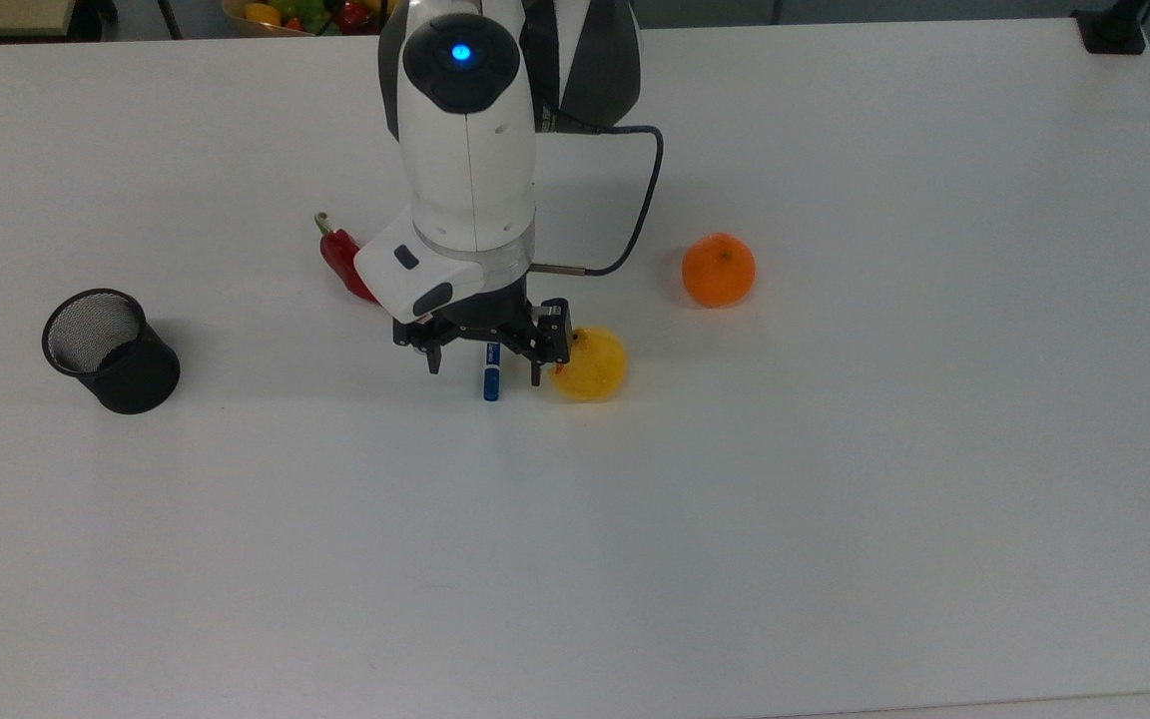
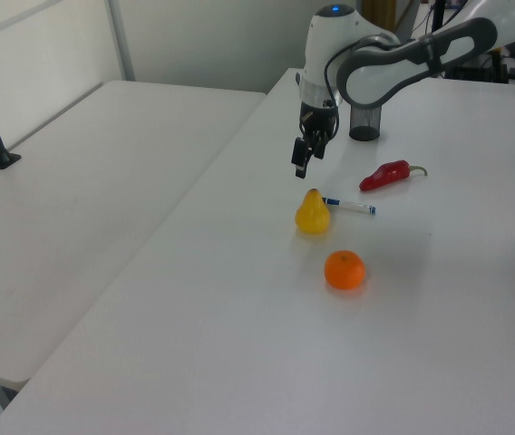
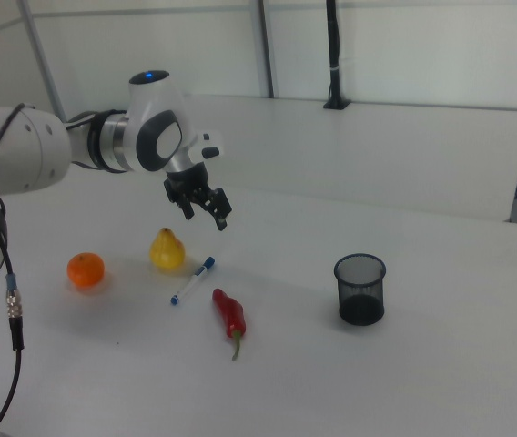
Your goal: Take marker pen
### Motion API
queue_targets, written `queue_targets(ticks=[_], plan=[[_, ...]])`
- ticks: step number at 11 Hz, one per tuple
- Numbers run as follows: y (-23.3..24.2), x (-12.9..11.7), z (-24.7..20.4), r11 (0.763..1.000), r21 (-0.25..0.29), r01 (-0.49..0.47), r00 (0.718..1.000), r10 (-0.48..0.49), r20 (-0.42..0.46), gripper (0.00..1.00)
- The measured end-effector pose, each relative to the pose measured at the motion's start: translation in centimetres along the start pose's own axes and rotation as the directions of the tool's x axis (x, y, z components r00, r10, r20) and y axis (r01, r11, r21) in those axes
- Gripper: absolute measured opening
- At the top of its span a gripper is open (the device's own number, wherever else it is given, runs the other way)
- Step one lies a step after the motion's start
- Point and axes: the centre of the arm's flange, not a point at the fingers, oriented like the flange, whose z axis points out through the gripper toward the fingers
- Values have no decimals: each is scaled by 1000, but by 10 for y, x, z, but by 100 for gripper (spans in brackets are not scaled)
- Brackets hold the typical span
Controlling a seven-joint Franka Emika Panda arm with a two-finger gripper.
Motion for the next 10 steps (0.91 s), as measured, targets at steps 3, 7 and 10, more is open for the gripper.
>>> queue_targets(ticks=[3, 7, 10], plan=[[7, -7, -53, 998, -11, -68, 997, 68, 30, 100], [44, -37, -138, 992, 28, -126, 979, 120, 165, 100], [50, -57, -171, 992, 10, -129, 965, 123, 231, 100]])
